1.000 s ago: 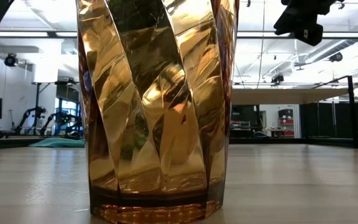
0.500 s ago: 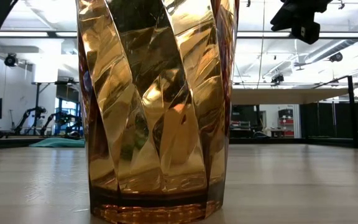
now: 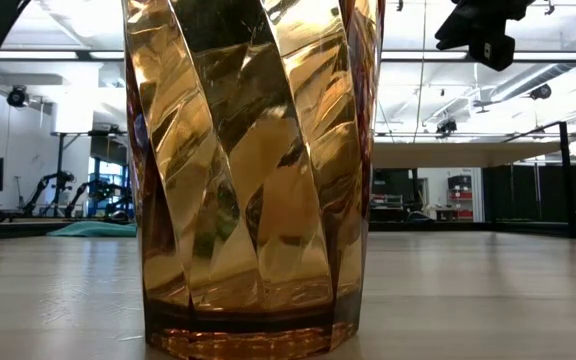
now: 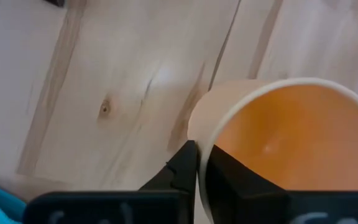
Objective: Stack small to large cups/mugs on shelf
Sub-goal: Put the orange mug on the shelf
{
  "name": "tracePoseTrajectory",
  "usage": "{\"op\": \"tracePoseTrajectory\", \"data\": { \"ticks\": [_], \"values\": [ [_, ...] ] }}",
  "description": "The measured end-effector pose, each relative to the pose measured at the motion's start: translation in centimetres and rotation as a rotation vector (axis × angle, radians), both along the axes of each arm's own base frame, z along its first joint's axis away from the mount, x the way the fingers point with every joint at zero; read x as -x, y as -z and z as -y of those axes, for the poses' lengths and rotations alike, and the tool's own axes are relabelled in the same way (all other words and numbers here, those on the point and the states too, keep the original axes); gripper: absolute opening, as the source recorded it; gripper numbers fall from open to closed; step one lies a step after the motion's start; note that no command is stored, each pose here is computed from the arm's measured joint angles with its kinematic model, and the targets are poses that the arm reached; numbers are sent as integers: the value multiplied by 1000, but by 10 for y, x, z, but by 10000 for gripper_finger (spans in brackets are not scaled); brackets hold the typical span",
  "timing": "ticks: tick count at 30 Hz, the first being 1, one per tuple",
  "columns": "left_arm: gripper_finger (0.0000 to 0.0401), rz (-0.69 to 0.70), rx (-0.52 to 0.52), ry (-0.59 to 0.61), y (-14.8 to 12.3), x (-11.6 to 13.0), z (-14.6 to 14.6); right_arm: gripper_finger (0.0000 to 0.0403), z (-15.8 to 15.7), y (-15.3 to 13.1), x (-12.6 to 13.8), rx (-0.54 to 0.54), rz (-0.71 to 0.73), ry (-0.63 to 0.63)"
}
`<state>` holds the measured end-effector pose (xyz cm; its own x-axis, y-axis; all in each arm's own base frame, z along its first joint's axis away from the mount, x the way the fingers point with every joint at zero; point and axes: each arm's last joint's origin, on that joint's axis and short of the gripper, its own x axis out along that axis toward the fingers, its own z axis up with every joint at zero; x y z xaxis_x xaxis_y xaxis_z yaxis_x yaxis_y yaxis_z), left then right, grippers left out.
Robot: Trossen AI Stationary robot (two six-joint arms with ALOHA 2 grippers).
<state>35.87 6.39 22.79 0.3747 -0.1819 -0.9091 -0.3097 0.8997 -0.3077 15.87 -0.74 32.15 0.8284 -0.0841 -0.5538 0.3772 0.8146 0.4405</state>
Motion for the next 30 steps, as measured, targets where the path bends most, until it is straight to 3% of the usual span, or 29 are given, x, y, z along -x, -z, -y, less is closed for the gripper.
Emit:
{"op": "tracePoseTrajectory", "data": {
  "ticks": [9, 19, 24, 30],
  "values": [
    [10, 114, 43, -83, -46, -11, -1, 59, -3, 1, -2, -36, -7, 0],
    [10, 349, -30, -107, -122, -22, -5, 59, -3, 7, -11, 3, -49, -31],
    [10, 378, -5, -184, -137, -22, -5, 59, -4, 7, -18, -5, -32, -45],
    [2, 345, 34, -379, -135, -22, -5, 59, -4, 3, -28, 2, 44, -88]
  ]
}}
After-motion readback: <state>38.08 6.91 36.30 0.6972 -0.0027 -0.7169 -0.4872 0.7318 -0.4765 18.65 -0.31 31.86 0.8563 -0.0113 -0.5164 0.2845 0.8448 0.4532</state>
